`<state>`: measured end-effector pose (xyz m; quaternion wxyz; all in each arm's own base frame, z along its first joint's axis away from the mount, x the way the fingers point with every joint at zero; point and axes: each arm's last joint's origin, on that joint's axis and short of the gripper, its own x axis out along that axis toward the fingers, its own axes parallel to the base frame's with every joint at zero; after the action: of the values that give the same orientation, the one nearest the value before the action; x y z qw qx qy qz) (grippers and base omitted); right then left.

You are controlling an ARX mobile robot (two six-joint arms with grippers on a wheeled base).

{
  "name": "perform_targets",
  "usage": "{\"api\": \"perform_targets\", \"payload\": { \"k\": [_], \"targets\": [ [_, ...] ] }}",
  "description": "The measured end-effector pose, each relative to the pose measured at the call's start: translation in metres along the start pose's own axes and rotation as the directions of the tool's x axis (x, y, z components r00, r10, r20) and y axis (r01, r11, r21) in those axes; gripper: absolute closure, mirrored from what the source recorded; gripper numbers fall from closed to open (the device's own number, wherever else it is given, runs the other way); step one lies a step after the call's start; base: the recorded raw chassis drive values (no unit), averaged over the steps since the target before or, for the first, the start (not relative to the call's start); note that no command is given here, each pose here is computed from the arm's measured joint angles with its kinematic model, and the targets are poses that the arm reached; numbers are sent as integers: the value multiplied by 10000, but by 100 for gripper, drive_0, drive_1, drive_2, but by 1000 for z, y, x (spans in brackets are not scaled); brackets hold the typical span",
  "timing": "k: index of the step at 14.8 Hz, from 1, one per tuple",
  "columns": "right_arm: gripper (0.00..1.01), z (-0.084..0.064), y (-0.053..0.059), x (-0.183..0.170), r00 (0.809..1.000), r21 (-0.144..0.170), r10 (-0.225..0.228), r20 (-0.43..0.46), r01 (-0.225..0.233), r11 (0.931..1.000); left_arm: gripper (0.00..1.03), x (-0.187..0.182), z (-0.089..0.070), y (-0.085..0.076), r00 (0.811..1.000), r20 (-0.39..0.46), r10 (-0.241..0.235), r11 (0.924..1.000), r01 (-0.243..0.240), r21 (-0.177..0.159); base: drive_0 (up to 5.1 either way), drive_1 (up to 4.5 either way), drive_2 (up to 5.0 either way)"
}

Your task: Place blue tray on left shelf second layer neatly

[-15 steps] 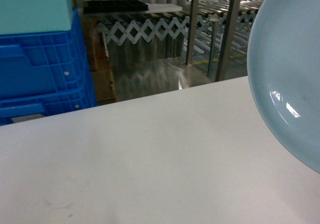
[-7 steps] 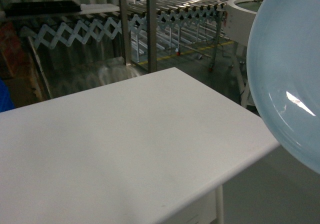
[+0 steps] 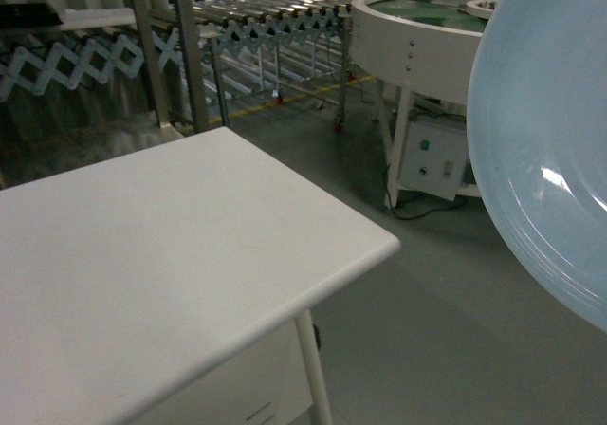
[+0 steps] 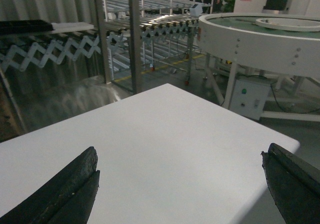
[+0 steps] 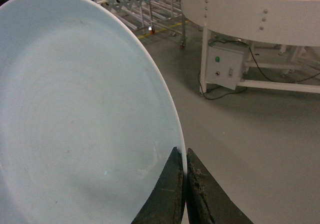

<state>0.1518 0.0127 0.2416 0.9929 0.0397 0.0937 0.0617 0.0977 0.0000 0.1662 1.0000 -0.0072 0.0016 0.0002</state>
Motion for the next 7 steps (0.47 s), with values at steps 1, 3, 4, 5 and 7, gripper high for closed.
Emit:
{"api": "perform_targets", "payload": {
  "k": [1, 3, 4, 5, 7],
  "targets": [
    [99, 0, 0, 0, 10000, 4, 0, 0, 0, 10000, 5, 0, 0, 0, 10000, 4, 0, 10000, 0, -4, 338, -403, -403],
    [99, 0, 0, 0, 10000, 4, 0, 0, 0, 10000, 5, 0, 0, 0, 10000, -15, -4, 10000, 4, -4, 338, -403, -403],
    [99, 0, 0, 0, 10000, 4, -3, 4, 3, 10000, 5, 0, 0, 0, 10000, 0, -11, 10000, 11, 0, 338, -403, -403],
    [99, 0, 0, 0, 10000, 5, -6, -22, 6, 10000, 5, 0, 0, 0, 10000, 23, 7, 10000, -7, -4, 338, -403, -403],
    [99, 0, 0, 0, 10000, 4, -5, -11, 5, 10000, 5, 0, 0, 0, 10000, -23, 12, 10000, -12, -4, 349, -396, -396]
  ]
}}
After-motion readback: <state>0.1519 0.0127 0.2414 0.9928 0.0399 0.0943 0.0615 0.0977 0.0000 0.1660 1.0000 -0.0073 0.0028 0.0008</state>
